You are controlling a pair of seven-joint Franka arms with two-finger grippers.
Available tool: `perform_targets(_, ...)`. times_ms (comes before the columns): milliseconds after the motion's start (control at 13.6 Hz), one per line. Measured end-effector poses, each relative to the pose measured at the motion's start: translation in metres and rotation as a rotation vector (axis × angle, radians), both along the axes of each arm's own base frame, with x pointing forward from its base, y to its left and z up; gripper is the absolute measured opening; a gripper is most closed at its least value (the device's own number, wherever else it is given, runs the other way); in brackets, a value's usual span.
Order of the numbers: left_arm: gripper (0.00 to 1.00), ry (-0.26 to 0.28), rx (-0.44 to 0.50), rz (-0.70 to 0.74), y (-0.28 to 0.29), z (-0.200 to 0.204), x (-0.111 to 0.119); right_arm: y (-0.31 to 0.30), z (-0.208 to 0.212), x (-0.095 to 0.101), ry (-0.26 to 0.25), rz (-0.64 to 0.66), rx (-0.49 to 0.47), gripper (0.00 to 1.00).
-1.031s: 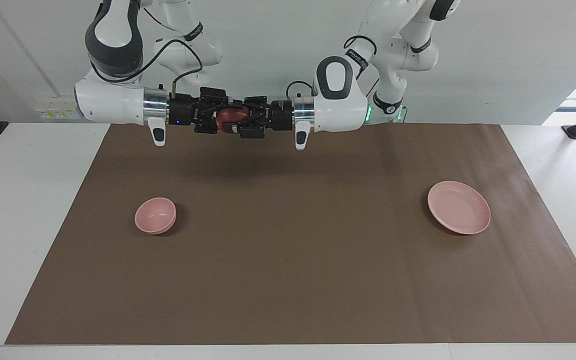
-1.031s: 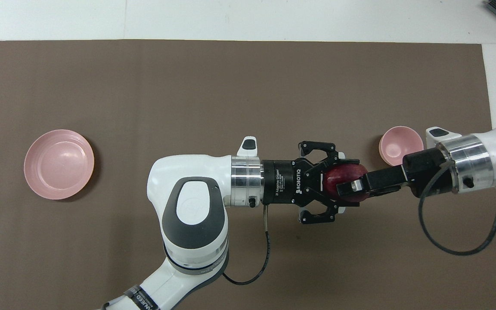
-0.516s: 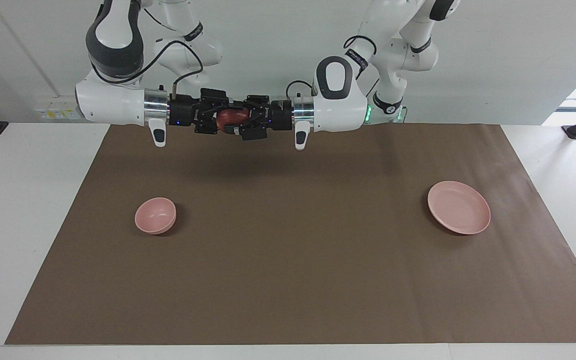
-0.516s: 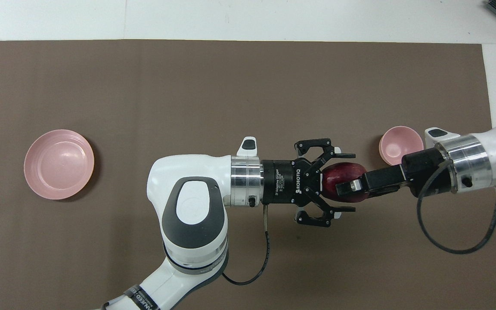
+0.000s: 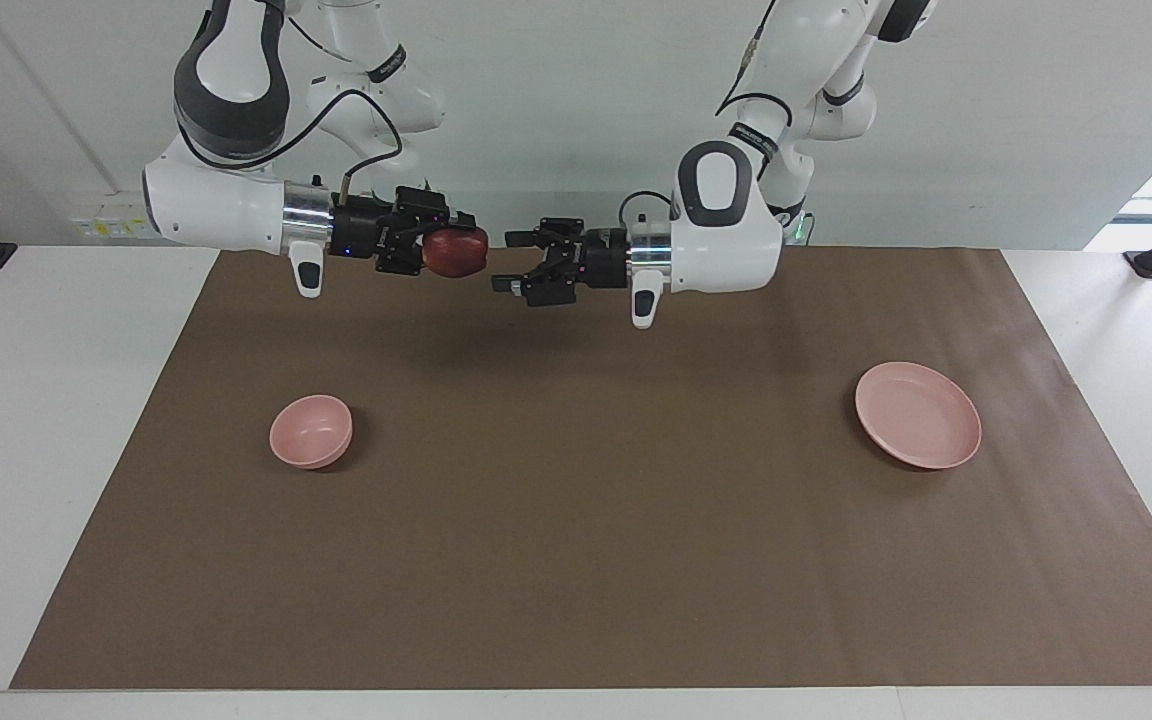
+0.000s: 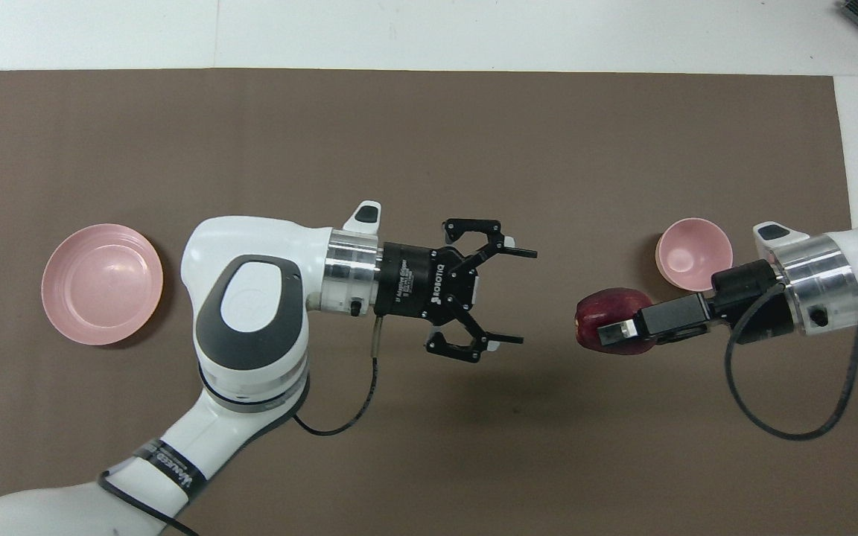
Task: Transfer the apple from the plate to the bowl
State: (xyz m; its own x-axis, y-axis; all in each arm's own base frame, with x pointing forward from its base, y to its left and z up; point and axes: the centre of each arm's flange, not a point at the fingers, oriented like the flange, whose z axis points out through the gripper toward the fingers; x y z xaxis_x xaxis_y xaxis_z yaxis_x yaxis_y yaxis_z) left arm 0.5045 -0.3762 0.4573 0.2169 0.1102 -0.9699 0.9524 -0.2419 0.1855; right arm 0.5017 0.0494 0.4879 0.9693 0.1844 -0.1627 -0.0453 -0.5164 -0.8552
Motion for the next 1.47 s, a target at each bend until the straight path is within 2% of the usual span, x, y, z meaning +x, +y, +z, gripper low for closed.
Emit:
perform_targets(295, 1.00, -0.087, 0.182, -0.164, 0.058, -0.021, 0.015, -0.040, -0.016, 0.010, -0.092, 0.092, -0.246, 0.80)
perform_targets(589, 1.00, -0.178, 0.426, -0.300, 0.111, -0.043, 0.024, -0.066, -0.031, 0.020, -0.178, 0.188, -0.525, 0.80)
perform_targets(736, 1.00, -0.238, 0.503, -0.353, 0.132, -0.050, 0.029, -0.066, -0.038, 0.028, -0.216, 0.230, -0.632, 0.80)
perform_targets(884, 1.00, -0.313, 0.554, -0.414, 0.147, -0.055, 0.032, -0.062, -0.050, 0.040, -0.273, 0.299, -0.768, 0.80)
perform_targets(1031, 1.00, -0.378, 0.597, -0.485, 0.158, -0.060, 0.032, -0.046, -0.057, 0.054, -0.368, 0.410, -0.921, 0.80)
perform_targets(1178, 1.00, -0.437, 0.621, -0.546, 0.168, -0.064, 0.034, -0.035, -0.063, 0.066, -0.445, 0.491, -1.025, 0.80)
perform_targets(1473, 1.00, -0.523, 0.648, -0.646, 0.207, -0.070, 0.043, -0.041, -0.093, 0.085, -0.514, 0.667, -1.173, 0.80)
